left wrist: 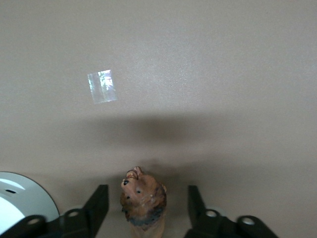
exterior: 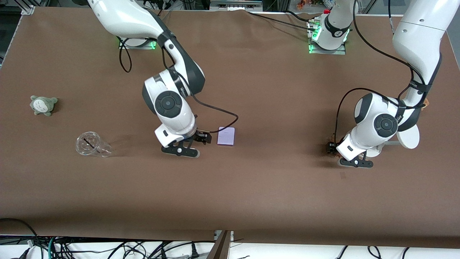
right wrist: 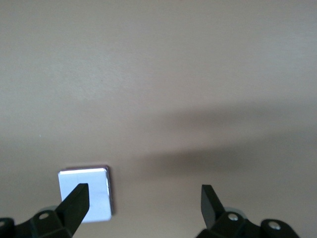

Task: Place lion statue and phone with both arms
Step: 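Set the lion beside the lamp while the right gripper reaches the phone, then grasp the white phone with the right gripper while the left gripper retracts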

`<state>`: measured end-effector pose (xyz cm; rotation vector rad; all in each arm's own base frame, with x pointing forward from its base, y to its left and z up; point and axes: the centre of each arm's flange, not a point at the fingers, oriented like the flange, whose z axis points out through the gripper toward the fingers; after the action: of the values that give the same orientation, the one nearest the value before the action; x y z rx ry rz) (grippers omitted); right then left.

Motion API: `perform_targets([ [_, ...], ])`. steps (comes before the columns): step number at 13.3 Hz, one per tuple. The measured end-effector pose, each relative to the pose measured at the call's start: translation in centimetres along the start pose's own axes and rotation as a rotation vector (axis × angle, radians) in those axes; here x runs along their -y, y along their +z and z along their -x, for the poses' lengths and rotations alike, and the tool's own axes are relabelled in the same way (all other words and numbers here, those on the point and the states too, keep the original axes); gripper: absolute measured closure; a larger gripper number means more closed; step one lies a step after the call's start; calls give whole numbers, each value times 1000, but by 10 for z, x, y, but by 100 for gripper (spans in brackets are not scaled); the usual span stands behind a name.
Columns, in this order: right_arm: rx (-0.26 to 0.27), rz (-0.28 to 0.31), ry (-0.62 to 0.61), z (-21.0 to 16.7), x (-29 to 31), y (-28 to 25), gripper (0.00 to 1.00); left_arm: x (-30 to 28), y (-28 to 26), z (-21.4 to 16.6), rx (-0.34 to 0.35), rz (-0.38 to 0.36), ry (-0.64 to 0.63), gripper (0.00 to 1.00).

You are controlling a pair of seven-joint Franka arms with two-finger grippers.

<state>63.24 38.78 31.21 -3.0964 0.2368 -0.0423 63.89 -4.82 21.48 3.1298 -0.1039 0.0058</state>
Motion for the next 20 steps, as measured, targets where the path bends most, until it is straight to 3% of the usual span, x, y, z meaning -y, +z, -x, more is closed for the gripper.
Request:
perform_targets([
  [2, -11, -36, -6, 2, 11, 14, 0, 0, -10, -4, -17, -4, -4, 2],
  [3, -15, -53, -16, 6, 19, 20, 0, 0, -22, -7, -23, -10, -3, 0],
  [8, -16, -75, -152, 37, 56, 69, 0, -11, -141, -23, 54, -93, -2, 0],
  [12, -8, -71, -196, 51, 66, 100, 0, -22, -235, -24, 132, -115, -13, 0],
  [15, -11, -77, -216, 63, 77, 111, 0, -21, -283, -19, 168, -60, 7, 0],
  [20, -9, -76, -226, 72, 81, 134, 0, 7, -344, 2, 151, -4, 43, 0],
])
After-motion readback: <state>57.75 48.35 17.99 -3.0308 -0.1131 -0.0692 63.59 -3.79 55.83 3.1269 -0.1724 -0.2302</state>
